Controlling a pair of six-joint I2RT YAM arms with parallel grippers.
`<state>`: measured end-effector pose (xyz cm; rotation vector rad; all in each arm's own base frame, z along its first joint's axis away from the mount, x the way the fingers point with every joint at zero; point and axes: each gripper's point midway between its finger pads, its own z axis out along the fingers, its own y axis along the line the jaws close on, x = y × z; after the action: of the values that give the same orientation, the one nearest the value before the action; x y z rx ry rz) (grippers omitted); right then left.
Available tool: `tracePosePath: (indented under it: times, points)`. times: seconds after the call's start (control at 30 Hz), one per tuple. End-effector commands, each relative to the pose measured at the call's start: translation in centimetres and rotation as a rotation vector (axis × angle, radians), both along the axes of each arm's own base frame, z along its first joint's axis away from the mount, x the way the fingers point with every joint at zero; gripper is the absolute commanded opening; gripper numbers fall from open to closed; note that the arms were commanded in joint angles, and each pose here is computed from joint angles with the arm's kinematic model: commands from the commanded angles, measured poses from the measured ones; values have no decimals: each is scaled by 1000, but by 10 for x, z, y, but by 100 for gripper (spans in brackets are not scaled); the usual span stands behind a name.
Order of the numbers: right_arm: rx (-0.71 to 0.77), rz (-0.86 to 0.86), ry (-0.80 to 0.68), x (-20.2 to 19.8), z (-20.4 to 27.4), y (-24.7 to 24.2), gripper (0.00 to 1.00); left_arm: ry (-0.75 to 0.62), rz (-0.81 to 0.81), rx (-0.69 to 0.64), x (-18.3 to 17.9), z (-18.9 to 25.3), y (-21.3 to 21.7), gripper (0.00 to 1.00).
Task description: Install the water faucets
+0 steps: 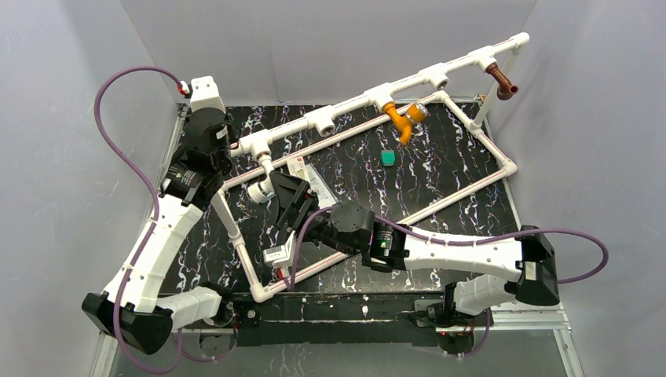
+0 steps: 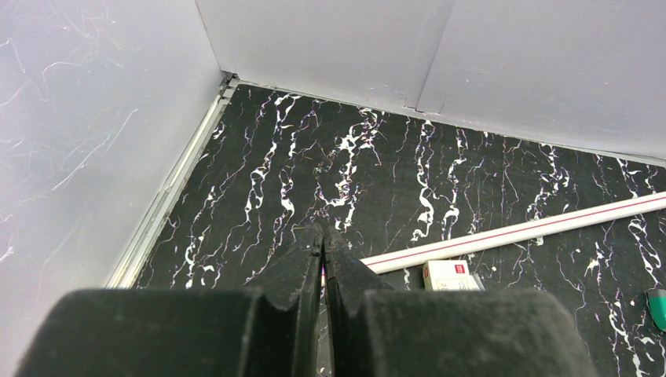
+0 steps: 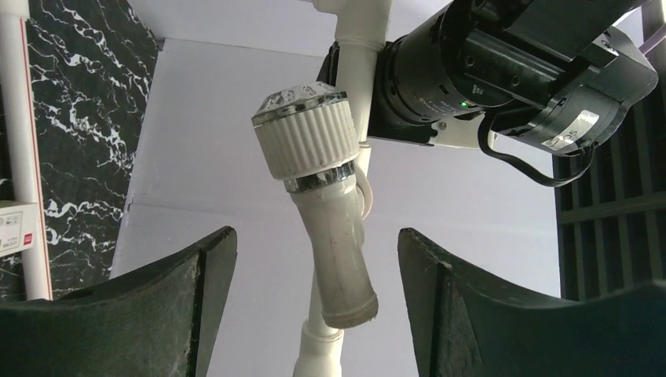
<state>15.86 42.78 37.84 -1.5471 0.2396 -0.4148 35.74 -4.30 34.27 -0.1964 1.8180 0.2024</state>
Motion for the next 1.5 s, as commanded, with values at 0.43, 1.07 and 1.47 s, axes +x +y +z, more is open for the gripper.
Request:
tracePosePath:
  times: [0.43, 1.07, 1.47]
  points:
    - [147, 8, -23, -1, 35, 12, 60, 556, -123, 178, -48, -150, -14, 3]
    - [753, 96, 571, -10, 46, 9, 1, 556, -119, 186, -49, -149, -12, 3]
    - [1300, 149, 1253, 3, 34, 6, 1, 559, -119, 184, -48, -150, -13, 3]
